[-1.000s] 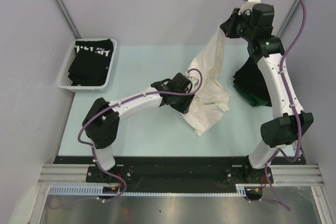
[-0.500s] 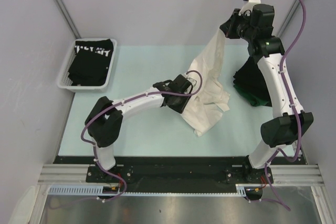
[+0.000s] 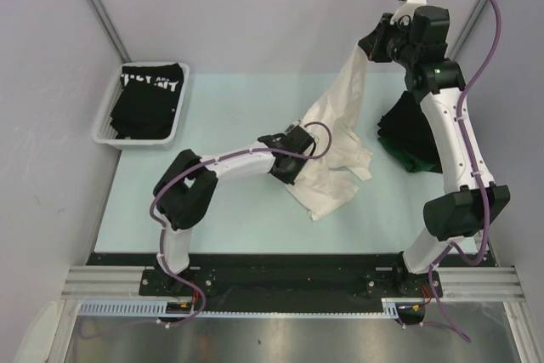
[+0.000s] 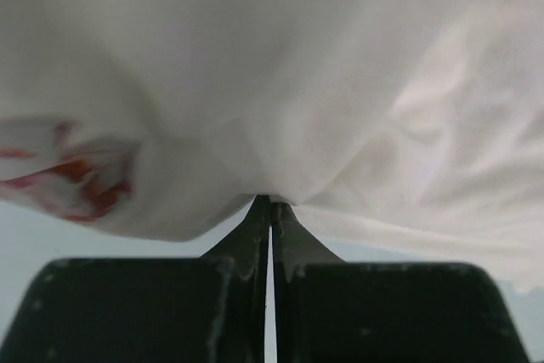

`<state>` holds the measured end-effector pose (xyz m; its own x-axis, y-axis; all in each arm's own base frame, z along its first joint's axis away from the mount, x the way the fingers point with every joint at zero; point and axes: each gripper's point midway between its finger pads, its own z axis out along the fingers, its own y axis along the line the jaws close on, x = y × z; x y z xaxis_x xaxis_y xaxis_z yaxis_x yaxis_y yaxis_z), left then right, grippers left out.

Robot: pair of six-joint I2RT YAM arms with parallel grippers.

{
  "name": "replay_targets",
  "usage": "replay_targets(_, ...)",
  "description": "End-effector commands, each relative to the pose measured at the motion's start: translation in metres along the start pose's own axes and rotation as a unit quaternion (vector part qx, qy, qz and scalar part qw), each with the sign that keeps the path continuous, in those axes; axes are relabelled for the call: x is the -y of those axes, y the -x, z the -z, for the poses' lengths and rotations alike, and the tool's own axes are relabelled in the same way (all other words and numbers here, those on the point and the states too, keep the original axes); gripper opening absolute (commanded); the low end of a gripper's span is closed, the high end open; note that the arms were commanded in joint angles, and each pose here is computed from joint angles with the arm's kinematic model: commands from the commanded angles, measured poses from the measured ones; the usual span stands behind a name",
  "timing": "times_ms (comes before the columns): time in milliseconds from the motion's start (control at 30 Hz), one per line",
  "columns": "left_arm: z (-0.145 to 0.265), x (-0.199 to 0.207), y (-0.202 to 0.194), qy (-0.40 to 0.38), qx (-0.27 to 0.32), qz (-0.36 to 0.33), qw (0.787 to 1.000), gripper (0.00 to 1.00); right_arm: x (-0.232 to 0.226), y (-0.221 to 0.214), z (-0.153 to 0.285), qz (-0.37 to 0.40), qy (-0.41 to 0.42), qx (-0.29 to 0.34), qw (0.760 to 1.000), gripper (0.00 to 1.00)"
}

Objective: Fold and stack the t-shirts

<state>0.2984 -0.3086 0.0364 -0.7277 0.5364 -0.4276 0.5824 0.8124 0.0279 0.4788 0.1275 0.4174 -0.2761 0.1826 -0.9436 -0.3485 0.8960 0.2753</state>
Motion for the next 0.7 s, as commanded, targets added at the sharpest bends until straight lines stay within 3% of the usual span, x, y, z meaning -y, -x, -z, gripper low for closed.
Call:
replay_targets(0, 0.033, -0.071, 0.046, 0.101, 0.060, 0.032, 0.993, 0.00, -0.014, 0.034, 0.026, 0.012, 0.014, 0.047, 0.999, 0.00)
replay_targets(200, 0.085, -0.196, 0.050, 0.245, 0.076, 0.116, 0.960, 0.00, -0.015, 0.032, 0.026, 0.009, 0.016, 0.047, 0.999, 0.00)
replay_targets(333, 0.117, -0.263, 0.056, 0.287, 0.093, 0.169, 0.938, 0.00, -0.016, 0.027, 0.024, 0.002, 0.021, 0.042, 0.999, 0.00)
replay_targets(567, 0.135, -0.301, 0.060, 0.312, 0.103, 0.208, 0.921, 0.00, -0.017, 0.026, 0.023, -0.001, 0.025, 0.040, 0.999, 0.00)
replay_targets(667, 0.136, -0.289, 0.065, 0.277, 0.115, 0.211, 0.930, 0.09, -0.015, 0.021, 0.022, -0.002, 0.023, 0.034, 0.999, 0.00)
